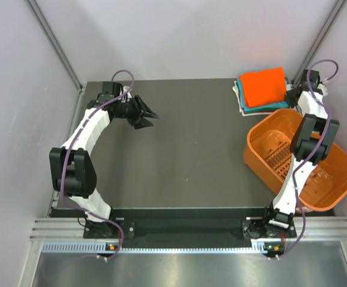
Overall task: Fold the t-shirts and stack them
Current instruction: Neatly place the folded tshirt to the corner
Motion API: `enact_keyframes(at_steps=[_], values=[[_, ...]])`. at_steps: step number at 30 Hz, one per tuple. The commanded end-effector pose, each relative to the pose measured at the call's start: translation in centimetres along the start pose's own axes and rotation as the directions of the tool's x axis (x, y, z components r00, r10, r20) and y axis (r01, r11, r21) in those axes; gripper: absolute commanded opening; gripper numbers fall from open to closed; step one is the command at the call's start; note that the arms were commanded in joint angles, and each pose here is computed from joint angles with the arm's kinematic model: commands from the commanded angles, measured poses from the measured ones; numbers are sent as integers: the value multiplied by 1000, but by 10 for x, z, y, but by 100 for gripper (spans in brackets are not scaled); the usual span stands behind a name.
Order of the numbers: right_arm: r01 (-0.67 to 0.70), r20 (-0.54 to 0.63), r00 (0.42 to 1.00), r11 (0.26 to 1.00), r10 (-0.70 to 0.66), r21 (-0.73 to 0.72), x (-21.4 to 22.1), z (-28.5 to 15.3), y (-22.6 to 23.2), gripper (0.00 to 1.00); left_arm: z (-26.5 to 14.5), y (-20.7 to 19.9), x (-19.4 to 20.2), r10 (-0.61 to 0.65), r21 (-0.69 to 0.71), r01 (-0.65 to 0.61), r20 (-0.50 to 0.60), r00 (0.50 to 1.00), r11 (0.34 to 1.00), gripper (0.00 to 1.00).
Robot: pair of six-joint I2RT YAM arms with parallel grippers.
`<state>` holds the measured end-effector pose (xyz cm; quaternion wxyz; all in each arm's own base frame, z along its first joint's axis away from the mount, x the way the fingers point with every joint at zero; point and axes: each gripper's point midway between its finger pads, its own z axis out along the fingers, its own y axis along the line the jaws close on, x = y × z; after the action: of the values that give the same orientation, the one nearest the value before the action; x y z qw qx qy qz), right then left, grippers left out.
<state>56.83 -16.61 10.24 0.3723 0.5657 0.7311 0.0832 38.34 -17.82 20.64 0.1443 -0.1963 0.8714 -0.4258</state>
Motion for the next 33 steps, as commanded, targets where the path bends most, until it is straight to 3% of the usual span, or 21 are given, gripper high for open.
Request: enact_keyframes(at_steps=[1,7,18,22,28,29,30,31,33], values=[[4,36,999,1000,-4,16,-15,-27,3,1,-9,-14,-6,31,36,-32,25,999,999,52],[7,36,999,1000,-8,25,-13,-28,0,5,-7,-17,-10,26,45,-28,29,999,999,52],[-4,29,1000,997,2,71,-12,-38,-7,1,-13,-27,-14,41,54,-44,51,998,998,52],[-4,31,1000,998,3,58,-13,-37,-4,8,-14,-25,-11,40,52,-43,48,998,998,52],[75,67,995,997,-76,21,-35,-67,16,50,-23,-35,-24,130,18,-132,92,987,991,52],[104,68,992,994,-105,18,-37,-75,20,74,-26,-35,-25,161,-5,-162,90,983,987,52],[118,79,990,993,-118,9,-44,-93,27,90,-33,-48,-37,206,-10,-207,134,969,978,52],[143,84,986,990,-142,-4,-46,-105,33,99,-38,-54,-41,233,-16,-233,150,961,972,52],[214,111,971,977,-210,-27,-53,-140,45,100,-52,-71,-48,311,-19,-313,194,930,949,53]])
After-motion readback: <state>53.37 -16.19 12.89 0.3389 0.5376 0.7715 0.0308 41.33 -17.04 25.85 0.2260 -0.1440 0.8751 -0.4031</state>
